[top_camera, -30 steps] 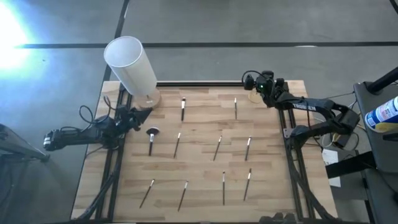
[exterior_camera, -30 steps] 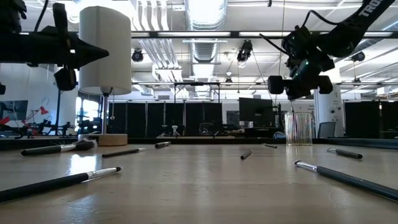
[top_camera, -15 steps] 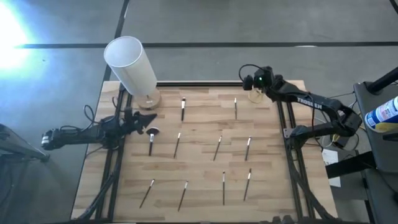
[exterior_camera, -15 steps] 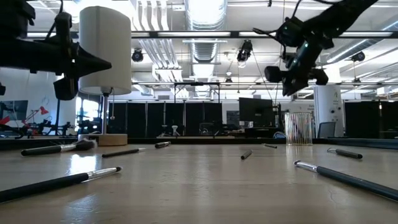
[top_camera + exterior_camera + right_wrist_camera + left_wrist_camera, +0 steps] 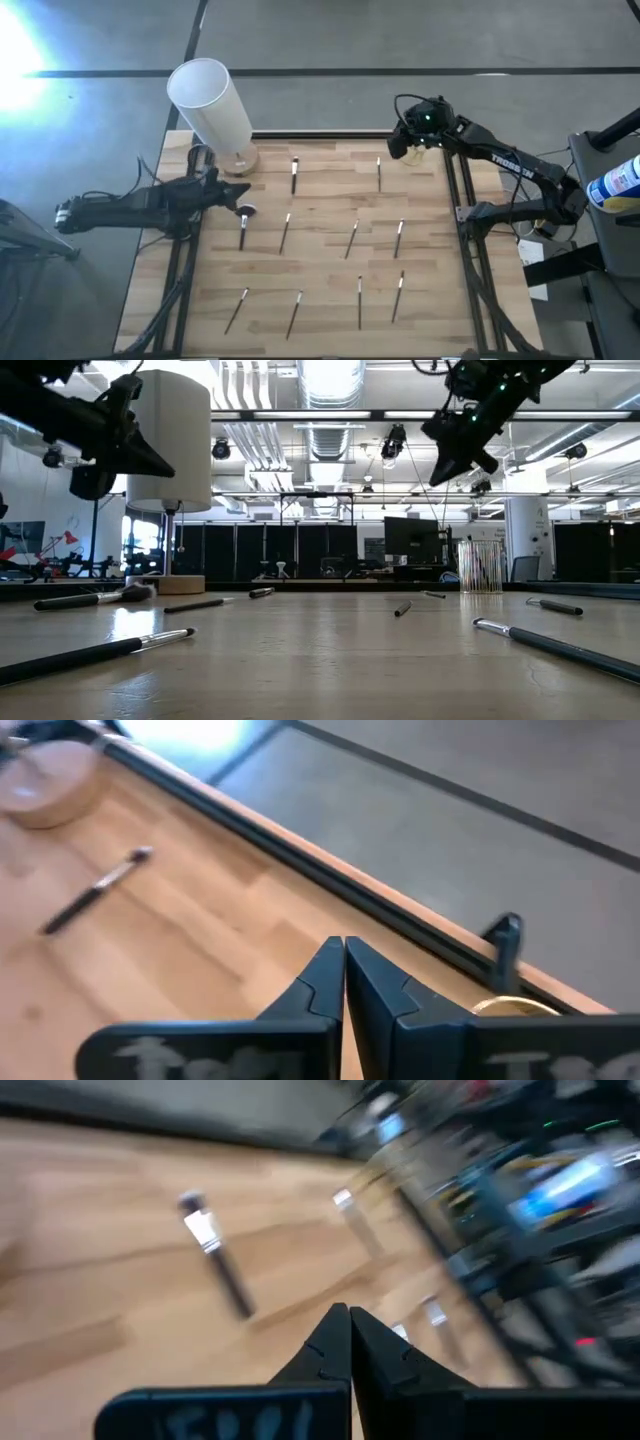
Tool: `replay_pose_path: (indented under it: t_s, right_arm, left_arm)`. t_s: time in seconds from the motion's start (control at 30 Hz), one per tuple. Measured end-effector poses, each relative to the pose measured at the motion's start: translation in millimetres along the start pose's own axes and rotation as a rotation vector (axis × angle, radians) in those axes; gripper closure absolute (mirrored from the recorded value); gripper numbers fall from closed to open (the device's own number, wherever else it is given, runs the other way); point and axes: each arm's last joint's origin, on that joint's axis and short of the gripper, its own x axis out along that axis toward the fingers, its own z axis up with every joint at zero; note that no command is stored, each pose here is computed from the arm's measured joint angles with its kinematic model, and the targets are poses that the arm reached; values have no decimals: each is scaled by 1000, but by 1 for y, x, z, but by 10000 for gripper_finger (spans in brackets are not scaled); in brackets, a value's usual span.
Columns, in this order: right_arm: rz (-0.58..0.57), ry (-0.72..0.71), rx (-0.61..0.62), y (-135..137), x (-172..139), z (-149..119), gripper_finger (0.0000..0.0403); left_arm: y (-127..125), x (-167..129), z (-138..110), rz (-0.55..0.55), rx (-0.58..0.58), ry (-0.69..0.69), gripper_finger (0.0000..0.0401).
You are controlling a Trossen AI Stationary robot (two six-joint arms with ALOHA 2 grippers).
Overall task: Put items in baskets/containers
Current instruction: Put the highlighter brush into the yellow container
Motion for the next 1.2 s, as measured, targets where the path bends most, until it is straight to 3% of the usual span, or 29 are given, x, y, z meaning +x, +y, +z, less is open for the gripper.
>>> replay_pose_path:
  t_s: [0.2, 0.43, 0.6, 0.73, 0.83, 1.2]
  right_arm:
    - [61, -46, 19, 18, -24, -15, 395]
    - [49, -129, 48, 33, -47, -21, 395]
    - [71, -142, 47, 36, -53, -22, 394]
    - [69, -138, 44, 36, -52, -23, 394]
    - [65, -129, 39, 37, -49, -23, 394]
    - [70, -101, 24, 39, -42, -24, 394]
  left_arm:
    - [-27, 7, 11, 209, 37, 217, 401]
    - [-44, 36, -13, 358, -39, 371, 401]
    - [-37, 45, -36, 512, -71, 354, 401]
    - [-33, 45, -43, 554, -93, 340, 401]
    - [-22, 46, -48, 616, -172, 343, 395]
    - [0, 49, -55, 697, -253, 311, 270]
